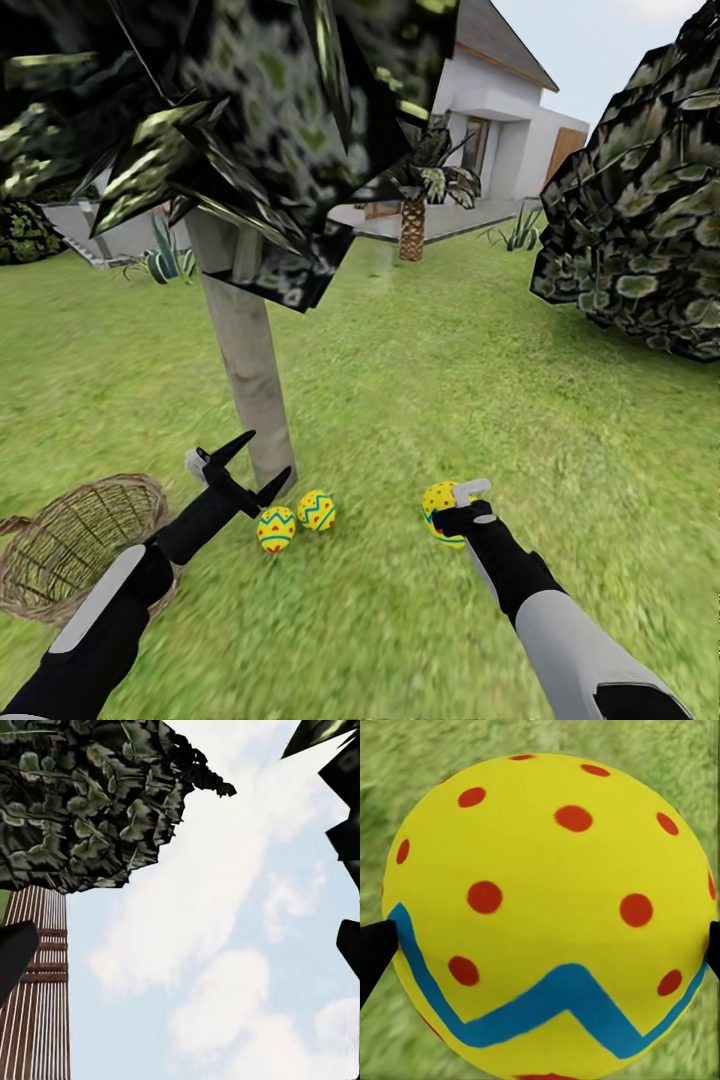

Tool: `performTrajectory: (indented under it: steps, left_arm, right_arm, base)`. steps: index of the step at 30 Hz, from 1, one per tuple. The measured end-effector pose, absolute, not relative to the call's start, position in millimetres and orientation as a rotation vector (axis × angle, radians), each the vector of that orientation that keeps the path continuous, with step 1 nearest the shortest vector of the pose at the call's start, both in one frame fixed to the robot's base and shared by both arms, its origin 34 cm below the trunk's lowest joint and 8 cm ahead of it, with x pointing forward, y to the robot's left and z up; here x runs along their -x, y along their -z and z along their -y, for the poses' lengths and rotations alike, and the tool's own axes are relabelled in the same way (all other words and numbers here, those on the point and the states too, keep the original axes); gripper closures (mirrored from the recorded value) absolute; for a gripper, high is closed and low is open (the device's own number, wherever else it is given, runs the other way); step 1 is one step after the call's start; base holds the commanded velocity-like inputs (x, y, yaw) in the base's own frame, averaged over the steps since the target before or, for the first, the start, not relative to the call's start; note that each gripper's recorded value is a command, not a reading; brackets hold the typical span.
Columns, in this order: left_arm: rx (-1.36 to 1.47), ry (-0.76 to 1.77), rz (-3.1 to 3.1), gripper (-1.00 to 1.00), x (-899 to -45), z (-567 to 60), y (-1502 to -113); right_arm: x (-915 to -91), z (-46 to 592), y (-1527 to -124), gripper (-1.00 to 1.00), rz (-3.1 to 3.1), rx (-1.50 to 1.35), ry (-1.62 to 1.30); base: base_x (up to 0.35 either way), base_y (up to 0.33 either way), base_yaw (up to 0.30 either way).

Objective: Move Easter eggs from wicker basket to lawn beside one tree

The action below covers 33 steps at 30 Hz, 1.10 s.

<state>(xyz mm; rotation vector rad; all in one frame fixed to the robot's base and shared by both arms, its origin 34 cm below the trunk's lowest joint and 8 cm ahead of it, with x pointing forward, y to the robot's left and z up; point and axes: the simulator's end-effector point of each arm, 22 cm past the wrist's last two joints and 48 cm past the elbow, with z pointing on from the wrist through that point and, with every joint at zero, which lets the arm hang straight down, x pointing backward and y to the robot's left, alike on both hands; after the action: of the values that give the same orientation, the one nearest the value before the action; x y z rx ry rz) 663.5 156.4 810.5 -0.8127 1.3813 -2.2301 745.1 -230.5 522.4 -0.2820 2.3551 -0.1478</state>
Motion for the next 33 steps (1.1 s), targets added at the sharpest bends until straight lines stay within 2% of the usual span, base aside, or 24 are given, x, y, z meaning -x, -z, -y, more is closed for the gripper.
performTrajectory:
  steps: [12, 33]
  left_arm:
    - [0.822, 2.230, -1.385, -1.00, -664, -156, -806]
    - [0.857, 2.225, -1.396, -1.00, -668, -157, -791]
  right_arm:
    - [-743, 230, -516, 1.00, -2.367, 0.286, 0.151]
    - [-737, 229, -498, 1.00, -2.397, 0.293, 0.146]
  base:
    - [0.000, -0.052, 0.185]
    - [0.000, -0.285, 0.180]
